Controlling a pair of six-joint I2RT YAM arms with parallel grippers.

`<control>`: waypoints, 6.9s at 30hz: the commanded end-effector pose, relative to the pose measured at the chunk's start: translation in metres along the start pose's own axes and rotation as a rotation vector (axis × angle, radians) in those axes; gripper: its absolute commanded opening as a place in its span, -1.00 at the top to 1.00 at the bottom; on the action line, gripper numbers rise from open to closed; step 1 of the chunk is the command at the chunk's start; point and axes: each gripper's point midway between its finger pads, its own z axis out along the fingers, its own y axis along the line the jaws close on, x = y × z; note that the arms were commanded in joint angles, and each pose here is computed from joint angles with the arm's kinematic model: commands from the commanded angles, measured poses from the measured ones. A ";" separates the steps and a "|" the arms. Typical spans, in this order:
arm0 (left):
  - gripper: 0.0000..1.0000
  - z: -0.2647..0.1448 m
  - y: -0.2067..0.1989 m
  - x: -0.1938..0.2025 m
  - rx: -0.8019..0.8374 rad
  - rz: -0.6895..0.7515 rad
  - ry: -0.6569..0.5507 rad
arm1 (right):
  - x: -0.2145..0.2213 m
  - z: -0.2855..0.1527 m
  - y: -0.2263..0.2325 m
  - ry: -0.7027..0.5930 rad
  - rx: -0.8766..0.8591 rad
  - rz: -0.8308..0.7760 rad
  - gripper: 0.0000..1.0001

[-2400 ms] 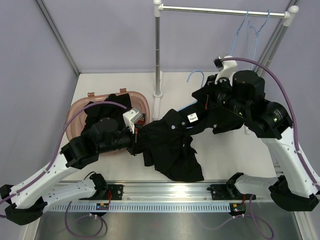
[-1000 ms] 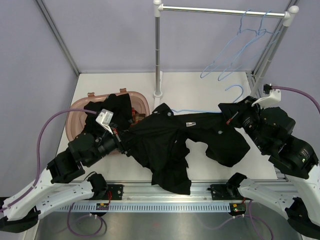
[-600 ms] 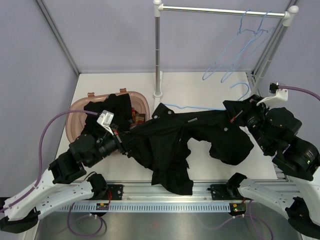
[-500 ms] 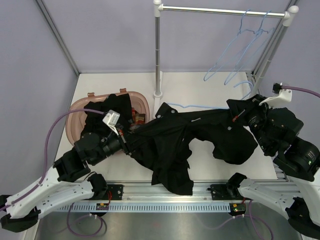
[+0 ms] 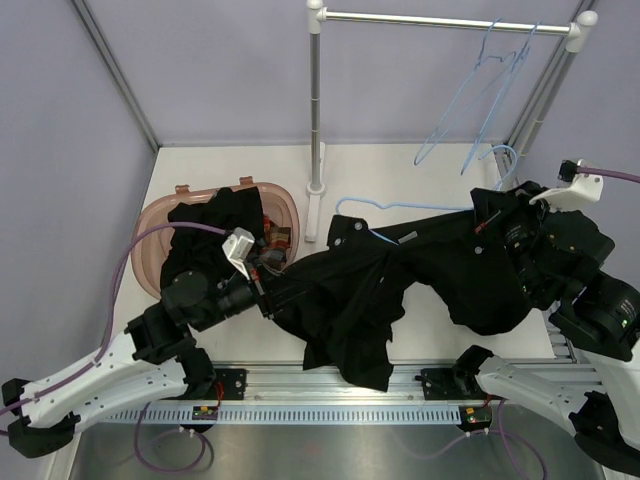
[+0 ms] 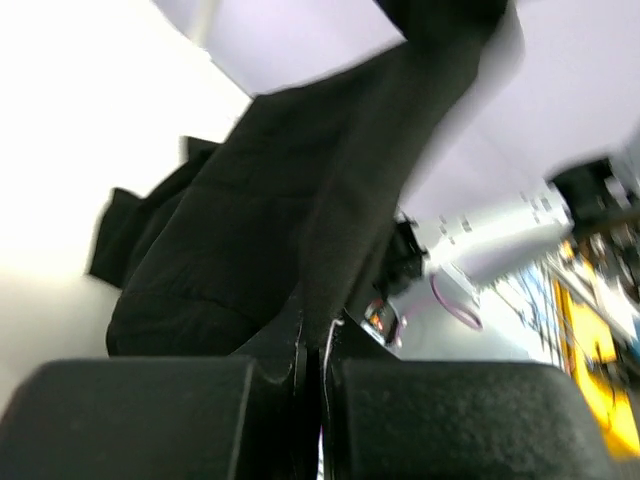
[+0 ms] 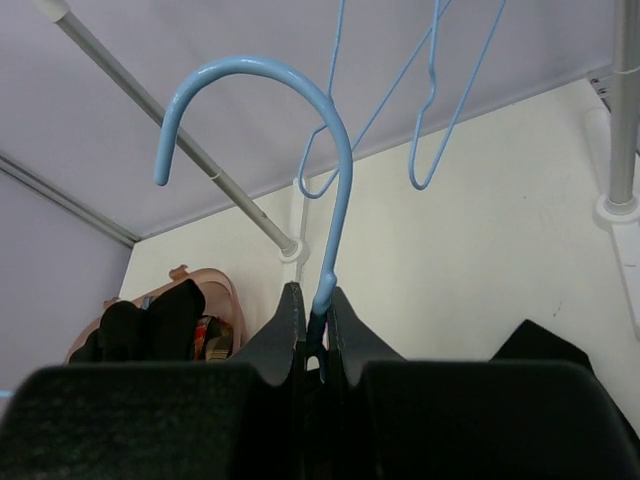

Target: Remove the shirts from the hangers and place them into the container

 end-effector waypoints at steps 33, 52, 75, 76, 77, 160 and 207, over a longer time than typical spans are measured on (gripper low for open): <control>-0.41 -0.033 -0.058 -0.103 0.072 0.245 -0.182 | 0.026 0.025 0.078 0.119 -0.310 -0.065 1.00; 0.99 0.019 -0.062 -0.083 0.124 0.242 -0.050 | 0.062 0.024 0.116 0.286 -0.489 -0.112 0.77; 1.00 -0.081 -0.082 -0.112 -0.027 0.080 0.057 | 0.098 -0.084 0.077 0.400 -0.816 -0.214 -0.97; 1.00 -0.090 -0.090 -0.110 0.009 0.058 0.056 | 0.096 -0.092 0.078 0.399 -0.850 -0.219 -0.97; 1.00 -0.096 -0.092 -0.108 0.018 0.047 0.062 | 0.095 -0.095 0.077 0.401 -0.860 -0.223 -0.97; -0.78 0.029 0.083 0.012 -0.509 0.139 0.153 | 0.014 0.128 0.110 0.160 -0.111 -0.216 1.00; -0.97 0.201 0.096 0.119 -0.475 -0.117 0.469 | -0.009 0.028 0.034 0.141 -0.144 -0.190 -0.93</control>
